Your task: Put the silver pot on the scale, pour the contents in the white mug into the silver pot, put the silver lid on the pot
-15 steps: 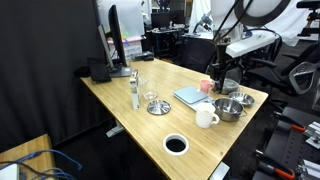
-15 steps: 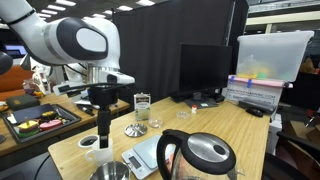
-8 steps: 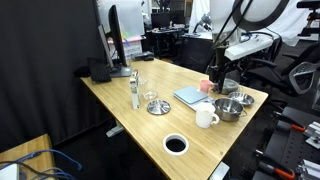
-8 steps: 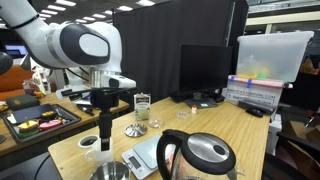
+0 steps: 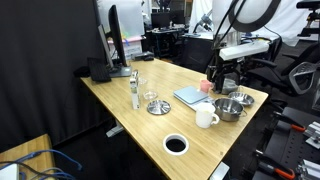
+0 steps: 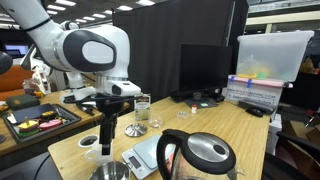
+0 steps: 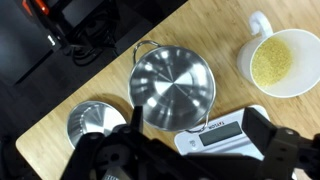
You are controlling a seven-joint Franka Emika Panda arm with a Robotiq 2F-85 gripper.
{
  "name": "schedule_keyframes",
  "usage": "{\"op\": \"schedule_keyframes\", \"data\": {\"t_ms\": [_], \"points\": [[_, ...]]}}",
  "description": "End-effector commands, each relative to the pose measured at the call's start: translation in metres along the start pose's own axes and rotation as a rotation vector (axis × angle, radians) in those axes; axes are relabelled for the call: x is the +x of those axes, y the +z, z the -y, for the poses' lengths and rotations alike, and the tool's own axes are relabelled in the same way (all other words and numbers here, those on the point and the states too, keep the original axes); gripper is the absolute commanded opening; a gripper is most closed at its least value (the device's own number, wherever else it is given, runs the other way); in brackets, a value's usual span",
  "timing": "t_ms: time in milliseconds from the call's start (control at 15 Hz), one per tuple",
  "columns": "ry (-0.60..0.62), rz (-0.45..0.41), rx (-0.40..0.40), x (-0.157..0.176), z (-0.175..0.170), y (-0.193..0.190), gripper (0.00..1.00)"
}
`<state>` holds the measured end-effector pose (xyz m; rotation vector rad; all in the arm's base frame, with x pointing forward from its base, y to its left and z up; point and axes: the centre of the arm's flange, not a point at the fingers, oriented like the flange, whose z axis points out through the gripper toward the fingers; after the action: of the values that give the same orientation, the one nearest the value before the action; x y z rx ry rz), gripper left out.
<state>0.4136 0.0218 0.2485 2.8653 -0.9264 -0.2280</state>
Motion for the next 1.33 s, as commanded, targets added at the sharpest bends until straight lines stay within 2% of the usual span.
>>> {"op": "schedule_keyframes", "data": {"t_ms": [0,267,933,1000,1067,1267], "points": [[0.081,0.065,0.058,0.014,-0.002,0.023,1.00],[0.122,0.117,0.071,0.020,-0.005,0.055,1.00],[0.057,0.106,-0.003,0.024,0.023,0.091,1.00],[0.050,0.105,-0.007,0.025,0.023,0.093,0.93],[0.043,0.104,0.000,0.027,0.023,0.094,0.74],[0.016,0.097,0.015,0.032,0.023,0.091,0.52]]}}
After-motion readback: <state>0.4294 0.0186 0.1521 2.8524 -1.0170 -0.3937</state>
